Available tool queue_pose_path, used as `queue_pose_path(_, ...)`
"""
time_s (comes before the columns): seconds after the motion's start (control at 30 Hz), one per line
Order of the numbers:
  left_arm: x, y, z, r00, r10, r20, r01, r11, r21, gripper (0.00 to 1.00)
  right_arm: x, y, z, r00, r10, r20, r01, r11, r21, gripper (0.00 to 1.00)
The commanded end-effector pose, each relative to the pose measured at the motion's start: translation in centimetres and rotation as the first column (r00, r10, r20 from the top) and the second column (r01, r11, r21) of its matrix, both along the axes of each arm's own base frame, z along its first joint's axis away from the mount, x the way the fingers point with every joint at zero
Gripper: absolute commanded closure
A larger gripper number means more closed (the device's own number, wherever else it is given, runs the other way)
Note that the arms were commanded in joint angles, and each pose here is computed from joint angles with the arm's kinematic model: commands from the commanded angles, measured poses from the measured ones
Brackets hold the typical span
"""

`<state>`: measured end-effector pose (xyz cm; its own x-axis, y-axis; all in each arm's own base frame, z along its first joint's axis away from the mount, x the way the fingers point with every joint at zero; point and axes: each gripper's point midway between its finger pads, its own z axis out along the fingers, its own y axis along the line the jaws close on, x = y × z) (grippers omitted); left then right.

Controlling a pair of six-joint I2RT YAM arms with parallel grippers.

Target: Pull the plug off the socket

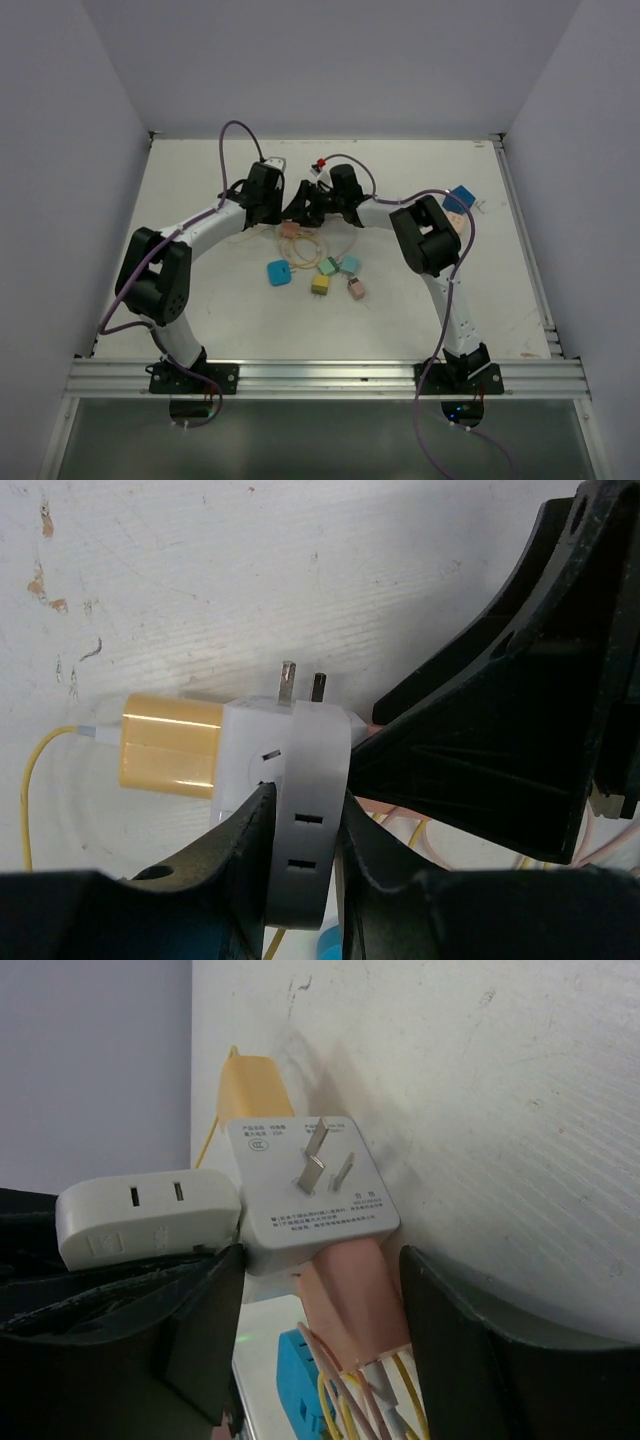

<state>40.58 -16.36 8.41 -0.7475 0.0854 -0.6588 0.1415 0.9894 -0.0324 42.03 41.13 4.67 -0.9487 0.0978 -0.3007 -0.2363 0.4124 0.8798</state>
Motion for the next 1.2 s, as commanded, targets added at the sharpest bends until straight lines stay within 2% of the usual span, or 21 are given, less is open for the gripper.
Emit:
queue_pose_path(0.0,0.6,-1.2,2.1,0.998,0.005,0.061,0.000,0.997,-0.082,0.69,-0.5,-0.3,-2.6,1.000,-0.002,0.018,0.004,0.996,-0.095,0.40)
queue_pose_path(0.1,1.0,-1.6,3.2,0.996,0.008,0.087,0.002,0.993,-0.114,0.69,-0.9,-1.1,-3.6,1.000,-0.012,0.011,0.013,0.985,-0.171,0.55)
queue_pose_path(0.17,1.2,-2.0,3.9,0.995,0.005,0.101,0.009,0.991,-0.137,0.69,-0.7,-1.4,-3.8,0.999,-0.039,0.021,0.042,0.979,-0.200,0.69)
queue_pose_path(0.27,1.8,-2.6,5.4,0.990,0.011,0.143,0.015,0.984,-0.179,0.70,-0.8,-2.0,-4.5,0.998,-0.054,0.030,0.059,0.967,-0.248,0.77)
queue_pose_path(0.4,2.4,-3.1,6.6,0.985,0.014,0.173,0.021,0.979,-0.201,0.71,-1.3,-2.5,-5.3,0.998,-0.034,0.045,0.046,0.949,-0.311,0.78)
queue_pose_path(0.53,3.0,-3.0,6.7,0.985,0.032,0.169,0.001,0.981,-0.194,0.73,-1.8,-2.3,-5.1,0.999,-0.024,0.046,0.037,0.954,-0.299,0.77)
queue_pose_path(0.67,2.5,-2.5,5.4,0.989,0.052,0.139,-0.026,0.983,-0.180,0.82,-1.9,-2.4,-3.8,0.998,-0.023,0.066,0.042,0.955,-0.295,0.76)
queue_pose_path(0.73,2.2,-2.3,4.9,0.990,0.060,0.130,-0.036,0.984,-0.177,0.83,-1.9,-2.5,-2.9,0.997,-0.025,0.077,0.047,0.955,-0.293,0.74)
queue_pose_path(0.97,2.1,-1.9,4.8,0.987,0.087,0.133,-0.063,0.983,-0.175,0.84,-2.9,-1.0,0.4,0.995,-0.028,0.097,0.052,0.965,-0.256,0.59)
queue_pose_path(1.17,2.0,-1.7,4.2,0.988,0.092,0.125,-0.071,0.983,-0.169,0.88,-3.7,0.5,0.9,0.995,-0.040,0.093,0.063,0.965,-0.254,0.57)
